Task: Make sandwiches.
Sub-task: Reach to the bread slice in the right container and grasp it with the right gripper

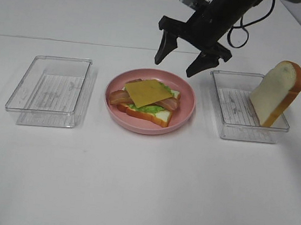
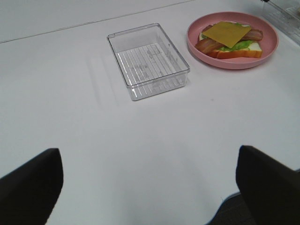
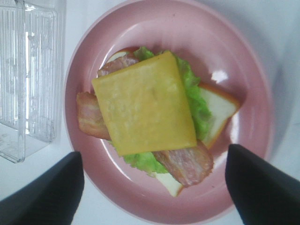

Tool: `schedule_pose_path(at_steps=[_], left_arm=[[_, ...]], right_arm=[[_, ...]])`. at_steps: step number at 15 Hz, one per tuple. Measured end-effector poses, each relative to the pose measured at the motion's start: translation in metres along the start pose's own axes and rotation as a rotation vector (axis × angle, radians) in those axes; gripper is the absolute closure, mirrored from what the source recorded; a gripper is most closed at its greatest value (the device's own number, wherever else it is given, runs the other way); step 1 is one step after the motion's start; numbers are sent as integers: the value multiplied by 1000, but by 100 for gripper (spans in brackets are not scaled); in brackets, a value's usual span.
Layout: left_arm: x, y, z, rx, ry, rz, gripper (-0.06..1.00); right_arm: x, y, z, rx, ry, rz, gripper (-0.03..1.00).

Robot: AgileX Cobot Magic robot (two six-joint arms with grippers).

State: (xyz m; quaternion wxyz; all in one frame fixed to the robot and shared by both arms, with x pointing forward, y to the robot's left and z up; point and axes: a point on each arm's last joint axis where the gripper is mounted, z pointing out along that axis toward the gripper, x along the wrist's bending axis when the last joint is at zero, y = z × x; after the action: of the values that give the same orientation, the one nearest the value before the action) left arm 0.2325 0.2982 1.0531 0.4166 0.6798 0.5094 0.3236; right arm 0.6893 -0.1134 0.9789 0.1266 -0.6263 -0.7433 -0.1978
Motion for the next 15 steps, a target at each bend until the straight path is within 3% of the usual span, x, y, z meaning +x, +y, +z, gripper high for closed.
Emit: schedule_pose_path(at_steps=[4,7,12,15], left_arm=[[0,0,0,-1,0,0,0],[0,0,0,-1,0,0,0],[0,0,0,-1,0,0,0],[0,0,0,-1,0,0,0]], right_arm=[[2,-4,-60,-113,-172,-76,19],[-24,-10,-101,-122,-256,-17,19],[-90,-10,-144,-188,-354,119,19],[-107,-15,-145,-170,-371,160,19]])
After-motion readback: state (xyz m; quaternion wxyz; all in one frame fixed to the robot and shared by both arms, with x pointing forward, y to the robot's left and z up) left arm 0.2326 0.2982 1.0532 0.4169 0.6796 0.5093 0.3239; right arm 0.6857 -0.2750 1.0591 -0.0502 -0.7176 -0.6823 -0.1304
